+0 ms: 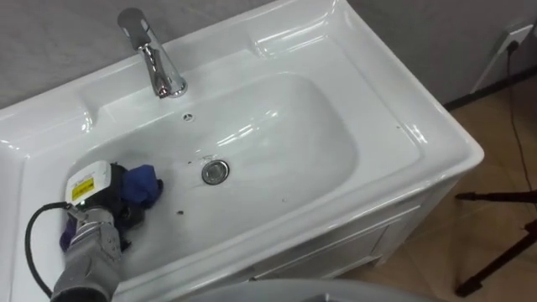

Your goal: Wipe basin

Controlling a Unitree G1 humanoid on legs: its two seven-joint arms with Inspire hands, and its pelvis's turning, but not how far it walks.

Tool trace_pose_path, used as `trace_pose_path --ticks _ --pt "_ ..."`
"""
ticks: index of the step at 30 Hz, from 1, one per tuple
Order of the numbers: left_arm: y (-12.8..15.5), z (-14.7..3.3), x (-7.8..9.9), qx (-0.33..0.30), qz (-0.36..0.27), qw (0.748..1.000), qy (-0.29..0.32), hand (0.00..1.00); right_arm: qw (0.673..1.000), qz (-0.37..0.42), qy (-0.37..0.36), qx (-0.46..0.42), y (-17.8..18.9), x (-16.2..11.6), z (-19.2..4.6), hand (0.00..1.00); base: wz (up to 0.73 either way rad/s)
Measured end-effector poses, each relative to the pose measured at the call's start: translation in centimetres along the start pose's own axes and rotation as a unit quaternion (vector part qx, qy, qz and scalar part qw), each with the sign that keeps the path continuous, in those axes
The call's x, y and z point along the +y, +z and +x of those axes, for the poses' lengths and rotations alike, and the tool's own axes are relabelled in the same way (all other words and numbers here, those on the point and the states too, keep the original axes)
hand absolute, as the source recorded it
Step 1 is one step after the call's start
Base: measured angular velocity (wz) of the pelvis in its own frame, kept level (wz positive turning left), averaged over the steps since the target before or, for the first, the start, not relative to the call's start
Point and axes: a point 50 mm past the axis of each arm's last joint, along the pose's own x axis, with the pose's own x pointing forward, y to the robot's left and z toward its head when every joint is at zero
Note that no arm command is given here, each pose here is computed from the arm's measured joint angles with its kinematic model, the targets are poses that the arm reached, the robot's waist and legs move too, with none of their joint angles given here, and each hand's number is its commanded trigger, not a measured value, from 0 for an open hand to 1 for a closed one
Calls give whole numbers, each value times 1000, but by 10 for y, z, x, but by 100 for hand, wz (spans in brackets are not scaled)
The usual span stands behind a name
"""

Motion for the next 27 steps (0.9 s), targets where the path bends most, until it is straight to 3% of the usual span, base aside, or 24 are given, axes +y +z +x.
trace_pose_path --ticks 12,19,27 --pt "9 -2 6 5 26 1000 13 100 999 -27 1 27 -18 5 0 0 4" --pt "24 -2 -4 -10 50 999 -8 100 999 -40 11 35 -20 8 0 0 2" --pt "52 2 -9 -20 -5 999 -45 100 996 -69 25 54 -23 25 -1 0 -3"
